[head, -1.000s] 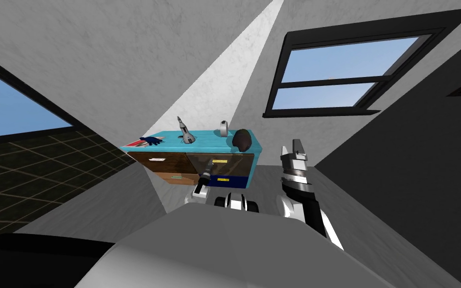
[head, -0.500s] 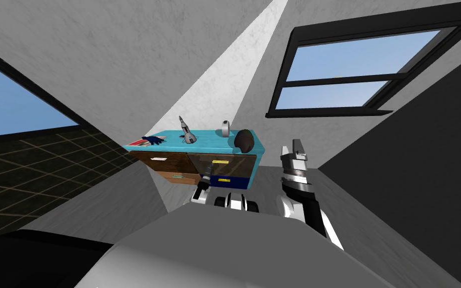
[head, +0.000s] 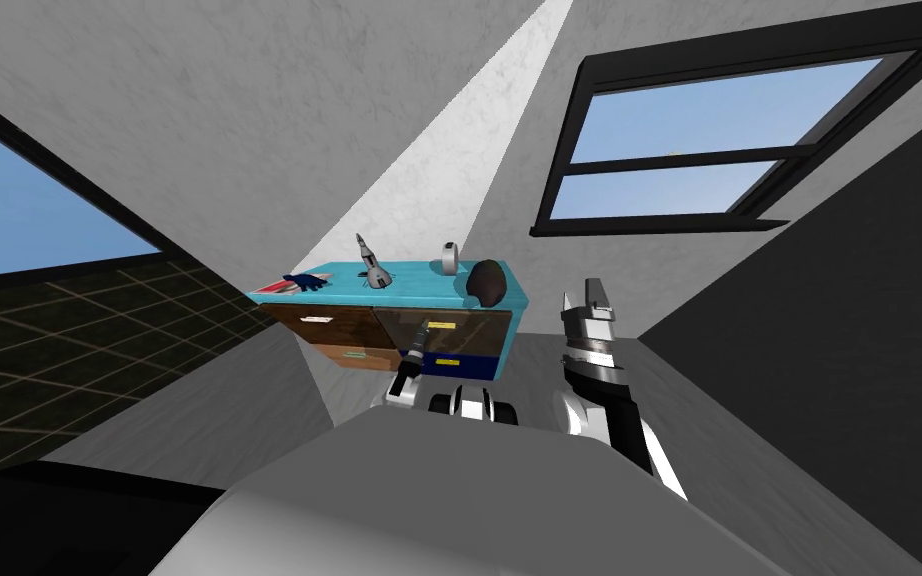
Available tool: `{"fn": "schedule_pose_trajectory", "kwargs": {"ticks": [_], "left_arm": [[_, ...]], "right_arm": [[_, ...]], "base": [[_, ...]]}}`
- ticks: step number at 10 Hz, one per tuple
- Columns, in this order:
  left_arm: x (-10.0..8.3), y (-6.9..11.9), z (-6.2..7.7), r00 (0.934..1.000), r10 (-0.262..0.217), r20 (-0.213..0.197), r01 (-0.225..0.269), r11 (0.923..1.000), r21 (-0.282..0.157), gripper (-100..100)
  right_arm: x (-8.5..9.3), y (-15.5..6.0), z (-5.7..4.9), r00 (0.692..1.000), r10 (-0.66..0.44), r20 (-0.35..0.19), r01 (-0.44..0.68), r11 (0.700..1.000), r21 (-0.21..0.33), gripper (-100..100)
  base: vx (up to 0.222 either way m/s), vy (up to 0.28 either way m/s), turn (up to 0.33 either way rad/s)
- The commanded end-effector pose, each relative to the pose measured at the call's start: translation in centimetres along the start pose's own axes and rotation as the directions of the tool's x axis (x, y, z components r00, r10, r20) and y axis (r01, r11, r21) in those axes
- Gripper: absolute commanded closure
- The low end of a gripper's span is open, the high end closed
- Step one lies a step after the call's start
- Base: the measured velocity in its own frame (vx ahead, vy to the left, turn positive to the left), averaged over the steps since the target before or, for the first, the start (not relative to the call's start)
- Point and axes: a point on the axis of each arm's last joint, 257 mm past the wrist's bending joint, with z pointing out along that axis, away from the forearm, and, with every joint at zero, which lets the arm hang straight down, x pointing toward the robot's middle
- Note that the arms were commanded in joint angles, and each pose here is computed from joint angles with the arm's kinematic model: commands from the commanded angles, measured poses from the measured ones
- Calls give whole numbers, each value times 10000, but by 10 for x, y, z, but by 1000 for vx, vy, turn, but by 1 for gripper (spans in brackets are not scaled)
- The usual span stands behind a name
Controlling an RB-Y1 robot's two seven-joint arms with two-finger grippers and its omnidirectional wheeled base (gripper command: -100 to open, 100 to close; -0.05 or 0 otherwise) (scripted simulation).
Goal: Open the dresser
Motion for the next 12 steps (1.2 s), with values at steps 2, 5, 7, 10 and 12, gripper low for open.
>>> {"fn": "schedule_pose_trajectory", "kwargs": {"ticks": [2, 5, 7, 10, 12], "left_arm": [[1, -2, -1, 10000, 9, -29, -9, 10000, 9, 100], [1, -6, -2, 10000, 13, -75, -12, 10000, 37, 100], [1, -5, -3, 10000, 2, -84, -2, 10000, 4, 100], [4, -5, -10, 9999, 1, -165, -2, 10000, -19, 100], [4, -5, -11, 9998, -8, -173, 7, 10000, -41, 100]], "right_arm": [[0, 0, 0, 10000, 1, 0, -1, 10000, -1, 0], [0, 0, 0, 10000, 3, 0, -3, 10000, -3, 0], [0, 0, 0, 10000, 4, 0, -4, 10000, -3, 0], [0, 0, 0, 10000, 3, 0, -3, 10000, -2, 0], [0, 0, 0, 10000, 3, 0, -3, 10000, -2, 0]], "base": [[-40, 4, 7], [-173, -16, 21], [-160, -4, 11], [-165, -4, 21], [-125, -7, 10]]}}
